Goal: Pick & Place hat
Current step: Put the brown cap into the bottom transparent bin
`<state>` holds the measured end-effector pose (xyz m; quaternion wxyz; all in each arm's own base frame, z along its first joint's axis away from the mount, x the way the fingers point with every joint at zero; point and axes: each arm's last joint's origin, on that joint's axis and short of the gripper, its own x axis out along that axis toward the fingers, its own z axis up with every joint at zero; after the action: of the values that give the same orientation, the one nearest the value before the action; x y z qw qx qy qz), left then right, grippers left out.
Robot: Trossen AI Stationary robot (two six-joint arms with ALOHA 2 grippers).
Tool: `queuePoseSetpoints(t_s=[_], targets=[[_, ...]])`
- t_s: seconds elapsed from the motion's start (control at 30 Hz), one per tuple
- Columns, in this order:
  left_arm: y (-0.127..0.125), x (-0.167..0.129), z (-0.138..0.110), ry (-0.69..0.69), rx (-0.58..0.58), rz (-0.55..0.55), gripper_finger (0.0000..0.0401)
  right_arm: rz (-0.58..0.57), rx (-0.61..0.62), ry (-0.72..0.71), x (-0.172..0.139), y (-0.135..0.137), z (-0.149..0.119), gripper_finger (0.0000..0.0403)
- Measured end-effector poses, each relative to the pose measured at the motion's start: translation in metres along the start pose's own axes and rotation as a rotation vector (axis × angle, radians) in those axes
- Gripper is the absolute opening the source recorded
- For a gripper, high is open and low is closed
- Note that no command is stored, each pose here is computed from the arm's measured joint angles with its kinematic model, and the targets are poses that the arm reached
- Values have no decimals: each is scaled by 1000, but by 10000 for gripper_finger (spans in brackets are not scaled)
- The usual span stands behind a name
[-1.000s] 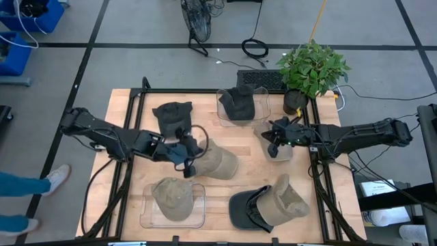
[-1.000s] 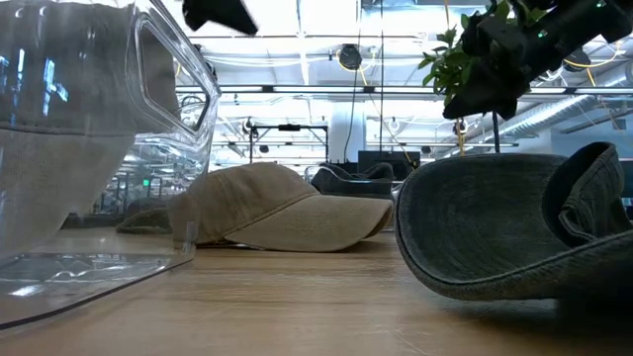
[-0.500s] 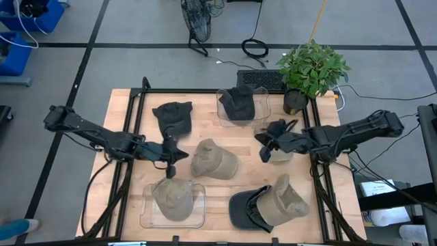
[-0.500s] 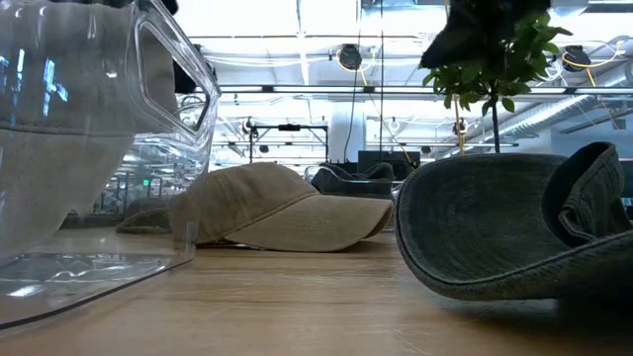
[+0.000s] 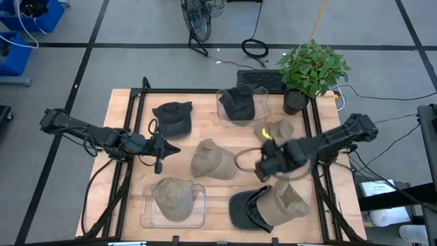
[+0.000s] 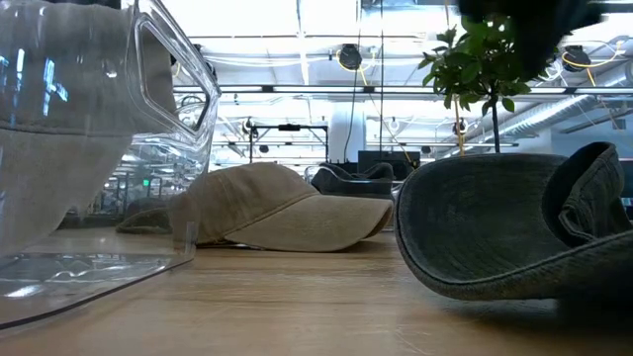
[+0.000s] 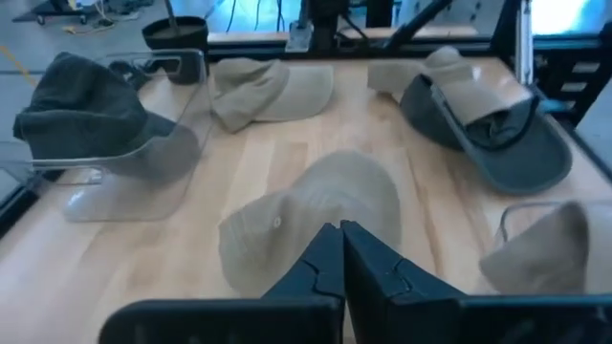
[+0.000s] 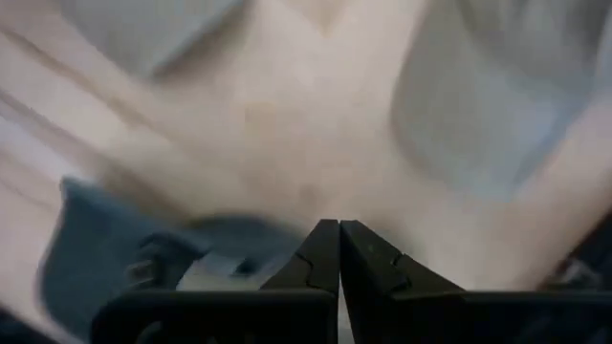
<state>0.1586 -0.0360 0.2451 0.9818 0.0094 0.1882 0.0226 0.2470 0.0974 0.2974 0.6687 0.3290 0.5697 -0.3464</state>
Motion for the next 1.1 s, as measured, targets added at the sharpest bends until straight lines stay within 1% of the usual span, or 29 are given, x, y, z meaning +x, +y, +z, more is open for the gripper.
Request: queuePoseSetpoints(t_s=[0.13, 0.23, 0.3, 0.4, 0.47, 0.53, 0.67, 0.73, 0.8, 0.9, 1.1], targets=[[2, 1, 1, 1, 26, -28, 4, 26, 213, 34, -4, 6, -50, 0], [4, 2, 1, 5, 26, -42, 4, 34, 350, 26, -9, 3, -84, 0], [5, 2, 1, 5, 23, -34, 9, 27, 428, 32, -8, 0, -101, 0], [7, 3, 1, 5, 32, -26, 9, -22, 412, 94, -3, -6, -119, 0], [8, 3, 1, 5, 36, -27, 4, -51, 434, 115, 4, -9, -126, 0], [9, 3, 1, 6, 32, -24, 4, -96, 422, 140, 12, -13, -132, 4], [11, 3, 1, 2, 6, -7, 12, -182, 390, 239, 23, -21, -146, 27], [12, 4, 1, 1, -2, -3, 6, -177, 358, 274, 27, -23, -156, 45], [12, 4, 1, 1, -7, 0, 4, -149, 323, 294, 33, -24, -166, 67], [13, 4, 2, 0, -20, 8, 10, -109, 276, 319, 45, -28, -180, 105], [13, 4, 2, -3, -76, 20, 4, -106, 209, 317, 72, -45, -198, 180]])
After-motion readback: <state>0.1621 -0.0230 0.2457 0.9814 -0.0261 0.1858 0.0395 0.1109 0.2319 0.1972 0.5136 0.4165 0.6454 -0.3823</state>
